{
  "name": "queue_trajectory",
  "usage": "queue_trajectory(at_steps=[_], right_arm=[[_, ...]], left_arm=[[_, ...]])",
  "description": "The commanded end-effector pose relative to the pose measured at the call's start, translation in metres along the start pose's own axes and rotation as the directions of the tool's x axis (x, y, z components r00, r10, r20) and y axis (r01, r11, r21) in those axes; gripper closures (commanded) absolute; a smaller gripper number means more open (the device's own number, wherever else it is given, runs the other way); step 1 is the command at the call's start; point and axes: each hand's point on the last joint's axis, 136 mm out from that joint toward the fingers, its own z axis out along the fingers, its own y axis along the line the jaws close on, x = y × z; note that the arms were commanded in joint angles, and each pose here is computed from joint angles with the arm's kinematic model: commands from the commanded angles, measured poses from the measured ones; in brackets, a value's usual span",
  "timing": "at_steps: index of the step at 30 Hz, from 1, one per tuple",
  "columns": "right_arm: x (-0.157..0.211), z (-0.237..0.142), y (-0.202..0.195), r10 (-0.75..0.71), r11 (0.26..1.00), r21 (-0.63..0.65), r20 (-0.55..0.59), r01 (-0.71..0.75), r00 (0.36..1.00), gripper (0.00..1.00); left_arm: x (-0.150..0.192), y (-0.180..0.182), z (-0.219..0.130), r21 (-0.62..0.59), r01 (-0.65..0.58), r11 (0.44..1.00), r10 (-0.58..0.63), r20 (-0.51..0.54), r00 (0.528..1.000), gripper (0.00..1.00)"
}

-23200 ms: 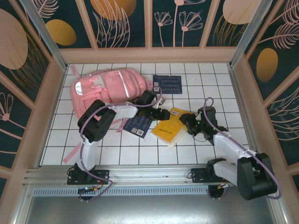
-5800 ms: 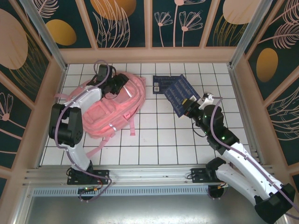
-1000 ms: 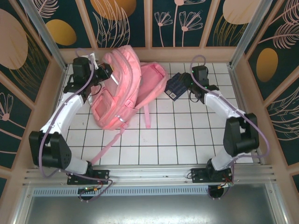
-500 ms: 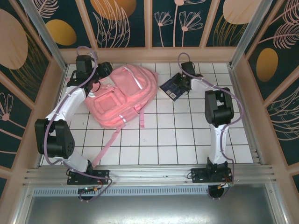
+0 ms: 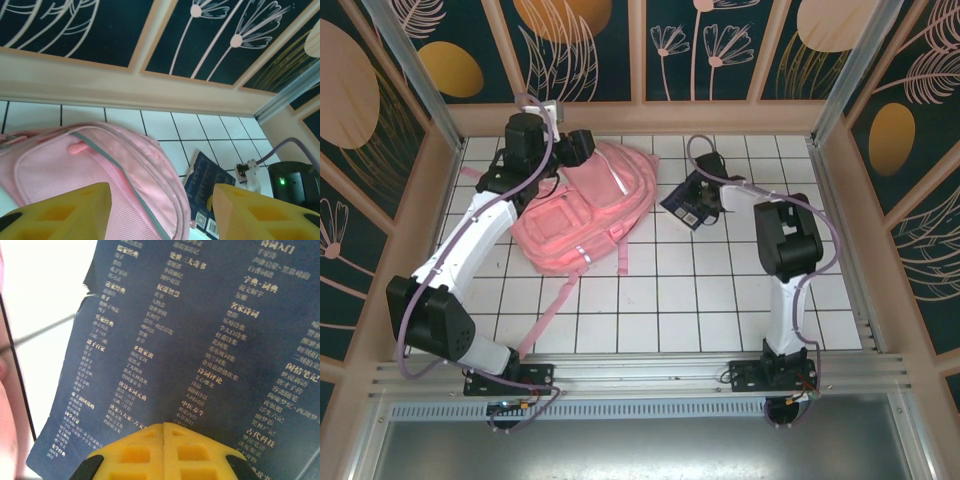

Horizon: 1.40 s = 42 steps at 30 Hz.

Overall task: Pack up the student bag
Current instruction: Move the book to the top-center of the table, then pick up the book from the center of the table.

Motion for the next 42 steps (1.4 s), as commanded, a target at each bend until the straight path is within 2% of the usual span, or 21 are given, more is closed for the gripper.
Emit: queue_trajectory(at_steps=[1,5,9,11,13,14,15,16,17,19,20,23,27,32,37,42], right_arm=[[0.081,-0.003,-0.046,0.028,0.993,0.114,-0.201,-0.005,0.979,1.00],[0.132,-0.031,-0.052,-0.007,0.998,0.065,-0.257,0.025,0.966,1.00],[0.181,-0.071,-0.032,-0.106,0.993,-0.086,-0.314,0.083,0.944,1.00],[0.187,-0.095,-0.025,-0.137,0.985,-0.146,-0.305,0.096,0.942,1.00],[0.176,-0.118,-0.020,-0.134,0.978,-0.192,-0.257,0.085,0.957,1.00],[0.165,-0.132,-0.017,-0.120,0.972,-0.224,-0.219,0.070,0.968,0.96],[0.156,-0.143,-0.016,-0.101,0.968,-0.247,-0.188,0.052,0.977,0.85],[0.144,-0.154,-0.017,-0.071,0.964,-0.262,-0.150,0.030,0.986,0.68],[0.134,-0.162,-0.022,-0.035,0.965,-0.262,-0.113,0.004,0.993,0.54],[0.121,-0.169,-0.038,0.050,0.970,-0.236,-0.065,-0.064,0.997,0.41],[0.118,-0.171,-0.046,0.106,0.966,-0.230,-0.060,-0.117,0.993,0.39],[0.125,-0.168,-0.055,0.247,0.930,-0.255,-0.104,-0.266,0.963,0.39],[0.142,-0.162,-0.051,0.354,0.864,-0.308,-0.187,-0.397,0.916,0.40],[0.152,-0.150,-0.058,0.387,0.855,-0.286,-0.204,-0.432,0.899,0.40],[0.166,-0.129,-0.062,0.375,0.867,-0.242,-0.257,-0.435,0.891,0.41],[0.167,-0.117,-0.062,0.345,0.887,-0.224,-0.264,-0.405,0.901,0.43]], left_arm=[[0.019,-0.017,0.014,0.050,-0.007,0.999,0.011,-0.075,0.997,0.44],[0.049,-0.047,0.030,0.118,-0.008,0.993,0.026,-0.154,0.988,0.46],[0.086,-0.074,0.047,0.168,-0.013,0.986,0.052,-0.233,0.971,0.45],[0.108,-0.084,0.057,0.183,-0.006,0.983,0.057,-0.276,0.960,0.43],[0.137,-0.089,0.072,0.187,0.005,0.982,0.059,-0.336,0.940,0.43],[0.151,-0.091,0.077,0.191,0.021,0.981,0.050,-0.363,0.930,0.43],[0.164,-0.092,0.081,0.193,0.040,0.980,0.039,-0.389,0.921,0.43],[0.179,-0.096,0.085,0.200,0.060,0.978,0.029,-0.416,0.909,0.42],[0.194,-0.098,0.089,0.202,0.072,0.977,0.026,-0.442,0.897,0.42],[0.221,-0.098,0.096,0.188,0.080,0.979,0.022,-0.485,0.874,0.42],[0.235,-0.095,0.100,0.166,0.078,0.983,0.018,-0.513,0.858,0.42],[0.265,-0.083,0.111,0.096,0.064,0.993,0.003,-0.574,0.819,0.41],[0.294,-0.071,0.119,0.041,0.037,0.998,-0.003,-0.635,0.772,0.40],[0.323,-0.067,0.119,0.024,0.059,0.998,-0.026,-0.691,0.723,0.40],[0.336,-0.068,0.117,0.036,0.095,0.995,-0.041,-0.715,0.698,0.39],[0.349,-0.069,0.113,0.041,0.135,0.990,-0.061,-0.741,0.669,0.39]])
